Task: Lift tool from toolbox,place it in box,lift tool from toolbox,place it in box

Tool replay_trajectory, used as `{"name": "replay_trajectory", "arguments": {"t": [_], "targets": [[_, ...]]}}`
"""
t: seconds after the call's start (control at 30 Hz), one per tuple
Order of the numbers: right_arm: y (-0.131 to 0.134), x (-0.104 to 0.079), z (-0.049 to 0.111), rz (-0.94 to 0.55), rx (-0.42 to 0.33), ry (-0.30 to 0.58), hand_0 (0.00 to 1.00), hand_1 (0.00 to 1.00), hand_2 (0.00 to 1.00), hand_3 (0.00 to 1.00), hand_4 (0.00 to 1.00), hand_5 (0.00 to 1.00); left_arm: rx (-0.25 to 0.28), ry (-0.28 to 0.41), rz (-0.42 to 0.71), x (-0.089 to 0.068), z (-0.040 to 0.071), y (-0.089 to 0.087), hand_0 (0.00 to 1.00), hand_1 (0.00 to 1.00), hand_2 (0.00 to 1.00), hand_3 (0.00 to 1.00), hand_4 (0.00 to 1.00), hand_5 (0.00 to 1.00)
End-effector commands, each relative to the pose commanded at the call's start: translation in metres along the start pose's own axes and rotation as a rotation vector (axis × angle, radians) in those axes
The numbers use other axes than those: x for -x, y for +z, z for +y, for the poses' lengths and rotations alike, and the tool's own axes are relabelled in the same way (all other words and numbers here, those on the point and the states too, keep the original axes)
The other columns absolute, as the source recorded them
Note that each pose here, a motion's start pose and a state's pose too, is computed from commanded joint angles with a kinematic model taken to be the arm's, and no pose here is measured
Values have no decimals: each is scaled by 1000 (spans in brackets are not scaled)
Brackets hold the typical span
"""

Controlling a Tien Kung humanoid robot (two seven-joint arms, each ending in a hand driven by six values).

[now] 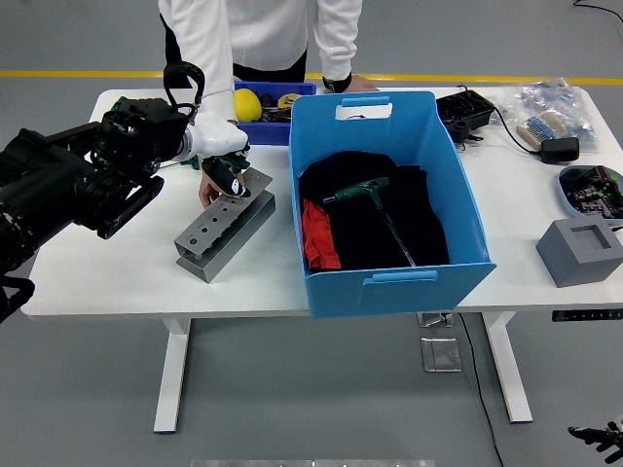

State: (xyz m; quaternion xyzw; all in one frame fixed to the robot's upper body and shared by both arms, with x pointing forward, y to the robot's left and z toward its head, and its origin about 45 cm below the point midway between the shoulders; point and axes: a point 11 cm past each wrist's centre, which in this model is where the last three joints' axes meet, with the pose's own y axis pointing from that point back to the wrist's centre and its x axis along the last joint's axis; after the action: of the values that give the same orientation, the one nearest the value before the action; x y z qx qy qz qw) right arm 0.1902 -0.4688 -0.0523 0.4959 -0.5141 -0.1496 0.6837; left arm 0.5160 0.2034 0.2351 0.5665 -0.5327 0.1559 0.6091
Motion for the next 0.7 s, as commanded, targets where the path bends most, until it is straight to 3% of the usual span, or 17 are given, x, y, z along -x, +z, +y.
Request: {"name": "replay_trajectory", "arguments": {"t": [0.57, 0.6, 0.7], "targets": [[2, 0, 0, 1, 4, -1, 599, 586, 641, 530, 777, 583, 13, -17, 22, 1, -1, 7, 760, 517, 515, 521, 808, 718], [2, 0, 0, 2, 4, -1, 598, 586, 640, 530, 777, 582, 13, -17, 18, 1, -1, 7, 765, 498, 466, 516, 806, 737], [2, 0, 0, 3, 4, -2, 598, 586, 640, 530, 777, 582, 14, -19, 8, 2, -2, 8, 765, 498, 466, 516, 806, 737]]}}
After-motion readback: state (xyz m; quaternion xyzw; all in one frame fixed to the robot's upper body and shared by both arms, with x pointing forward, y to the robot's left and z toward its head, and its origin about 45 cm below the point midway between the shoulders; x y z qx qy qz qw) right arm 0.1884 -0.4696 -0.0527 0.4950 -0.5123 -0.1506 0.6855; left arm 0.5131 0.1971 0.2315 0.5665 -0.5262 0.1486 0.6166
